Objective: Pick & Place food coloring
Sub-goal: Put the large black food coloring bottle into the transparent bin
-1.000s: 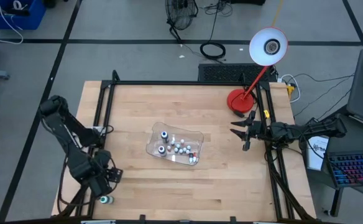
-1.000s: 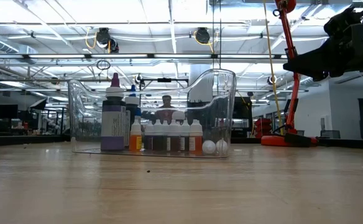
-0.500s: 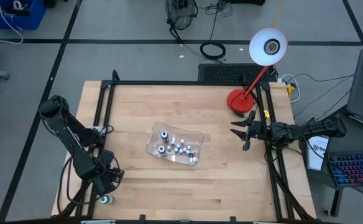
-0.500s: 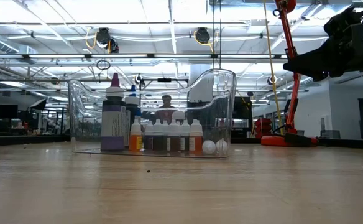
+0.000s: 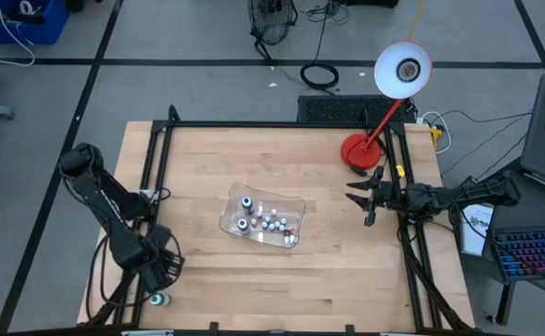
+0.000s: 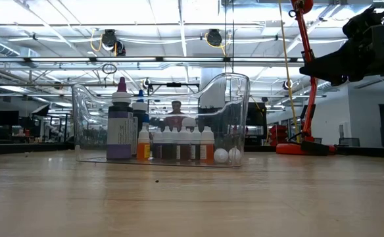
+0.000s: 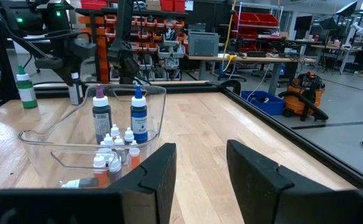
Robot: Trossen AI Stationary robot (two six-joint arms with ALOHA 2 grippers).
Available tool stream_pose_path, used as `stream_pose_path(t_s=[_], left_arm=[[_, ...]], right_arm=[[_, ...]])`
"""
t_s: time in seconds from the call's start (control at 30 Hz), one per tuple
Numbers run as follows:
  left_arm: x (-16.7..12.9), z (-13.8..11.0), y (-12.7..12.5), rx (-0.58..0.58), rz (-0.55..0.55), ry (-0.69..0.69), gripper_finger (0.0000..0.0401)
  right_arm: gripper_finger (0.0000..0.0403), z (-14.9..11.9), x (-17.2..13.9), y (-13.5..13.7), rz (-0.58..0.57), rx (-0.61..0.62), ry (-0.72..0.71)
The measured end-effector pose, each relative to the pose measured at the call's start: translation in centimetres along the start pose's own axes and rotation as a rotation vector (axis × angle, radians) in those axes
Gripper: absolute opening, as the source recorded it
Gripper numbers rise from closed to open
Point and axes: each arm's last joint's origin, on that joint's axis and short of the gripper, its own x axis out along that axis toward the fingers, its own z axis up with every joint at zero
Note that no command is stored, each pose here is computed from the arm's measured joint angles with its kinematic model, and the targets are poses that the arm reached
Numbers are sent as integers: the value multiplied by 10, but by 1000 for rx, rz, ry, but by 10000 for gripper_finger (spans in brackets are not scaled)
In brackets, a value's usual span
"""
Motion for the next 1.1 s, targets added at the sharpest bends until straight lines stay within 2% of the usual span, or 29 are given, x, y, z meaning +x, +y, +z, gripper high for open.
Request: stream_pose_path(t_s=[0.1, 0.2, 0.47, 0.63, 0.73, 0.9, 1.0, 1.1], left_arm=[[-1, 3, -4, 76, -71, -80, 147], [-17, 9, -20, 171, -215, -191, 147], [-116, 46, -58, 404, -401, -365, 147], [-162, 90, -85, 634, -386, -501, 147], [-174, 125, -104, 761, -323, -563, 147], [-171, 187, -137, 943, -250, -531, 147], [-154, 218, -161, 1057, -224, -457, 147], [-136, 239, -181, 1161, -183, -407, 147]], right_arm=[[130, 0, 0, 0, 0, 0, 0], [130, 0, 0, 0, 0, 0, 0], [130, 0, 0, 0, 0, 0, 0], [130, 0, 0, 0, 0, 0, 0], [130, 0, 0, 0, 0, 0, 0], [130, 0, 0, 0, 0, 0, 0], [130, 0, 0, 0, 0, 0, 0], [130, 0, 0, 0, 0, 0, 0]])
